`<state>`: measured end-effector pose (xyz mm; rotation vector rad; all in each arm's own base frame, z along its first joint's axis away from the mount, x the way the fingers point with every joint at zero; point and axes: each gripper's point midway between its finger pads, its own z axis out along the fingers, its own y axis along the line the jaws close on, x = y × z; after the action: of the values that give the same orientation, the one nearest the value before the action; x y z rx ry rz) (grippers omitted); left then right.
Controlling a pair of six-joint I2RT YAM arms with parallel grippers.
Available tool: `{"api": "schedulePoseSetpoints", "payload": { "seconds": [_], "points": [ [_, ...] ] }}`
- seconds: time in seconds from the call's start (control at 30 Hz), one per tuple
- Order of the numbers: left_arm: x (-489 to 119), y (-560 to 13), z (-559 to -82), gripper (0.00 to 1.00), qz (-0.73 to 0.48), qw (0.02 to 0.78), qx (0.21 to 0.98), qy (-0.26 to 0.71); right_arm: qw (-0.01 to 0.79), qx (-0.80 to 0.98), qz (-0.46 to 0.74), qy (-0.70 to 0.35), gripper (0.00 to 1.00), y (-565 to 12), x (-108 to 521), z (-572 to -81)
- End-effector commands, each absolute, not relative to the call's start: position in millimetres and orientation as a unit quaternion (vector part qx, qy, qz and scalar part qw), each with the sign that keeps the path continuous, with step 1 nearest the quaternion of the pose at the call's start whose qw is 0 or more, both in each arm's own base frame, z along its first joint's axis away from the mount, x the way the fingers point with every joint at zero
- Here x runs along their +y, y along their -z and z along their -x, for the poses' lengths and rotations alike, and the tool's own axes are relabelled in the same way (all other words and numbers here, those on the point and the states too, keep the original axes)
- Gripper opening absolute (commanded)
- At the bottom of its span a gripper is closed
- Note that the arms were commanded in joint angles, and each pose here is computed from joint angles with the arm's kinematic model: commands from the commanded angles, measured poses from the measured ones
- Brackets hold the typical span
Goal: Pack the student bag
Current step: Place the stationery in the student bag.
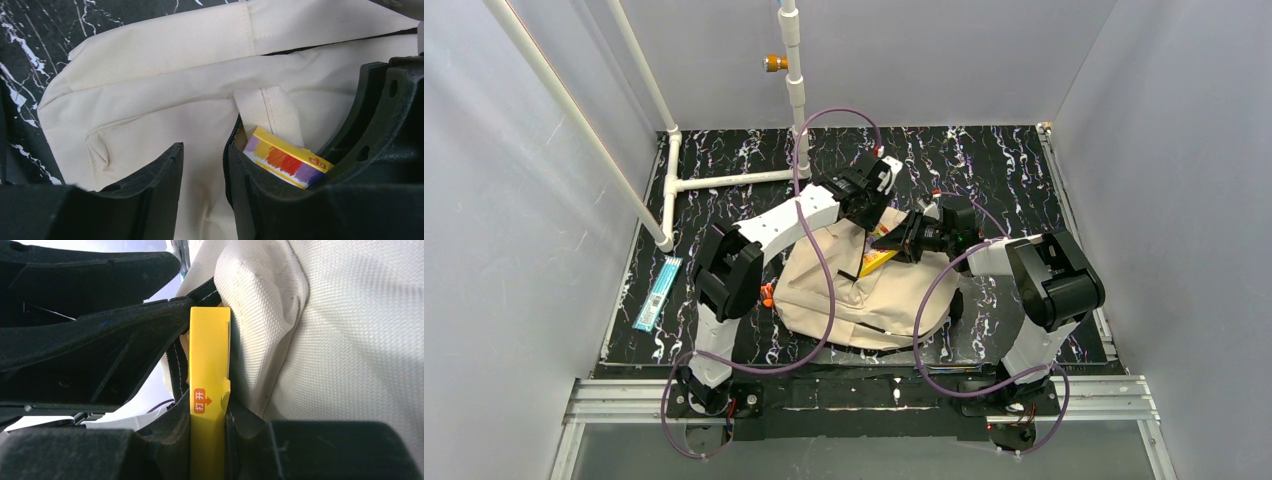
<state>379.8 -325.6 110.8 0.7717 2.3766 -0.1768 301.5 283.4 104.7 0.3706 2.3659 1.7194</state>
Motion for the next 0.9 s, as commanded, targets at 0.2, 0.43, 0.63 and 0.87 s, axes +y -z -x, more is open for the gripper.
{"api": "schedulePoseSetpoints", "payload": {
  "seconds": [0.2,0.43,0.63,0.87],
  "points": [
    [-333,-90,-344,0.15,-0.352,0.206,0.906,0.115,0.117,0.8,-0.065,-0.585,0.2,-122,289,-301],
    [-325,-112,-373,0.0,-0.312,0.285,0.903,0.078,0.127,0.818,-0.037,-0.559,0.42,-118,285,-304],
    [-319,-164,-398,0.0,-0.239,0.439,0.861,0.09,0.171,0.832,-0.042,-0.526,0.66,-124,265,-321],
    [-326,-178,-399,0.0,-0.214,0.475,0.844,0.127,0.184,0.816,-0.052,-0.545,0.5,-132,263,-345]
  ]
}}
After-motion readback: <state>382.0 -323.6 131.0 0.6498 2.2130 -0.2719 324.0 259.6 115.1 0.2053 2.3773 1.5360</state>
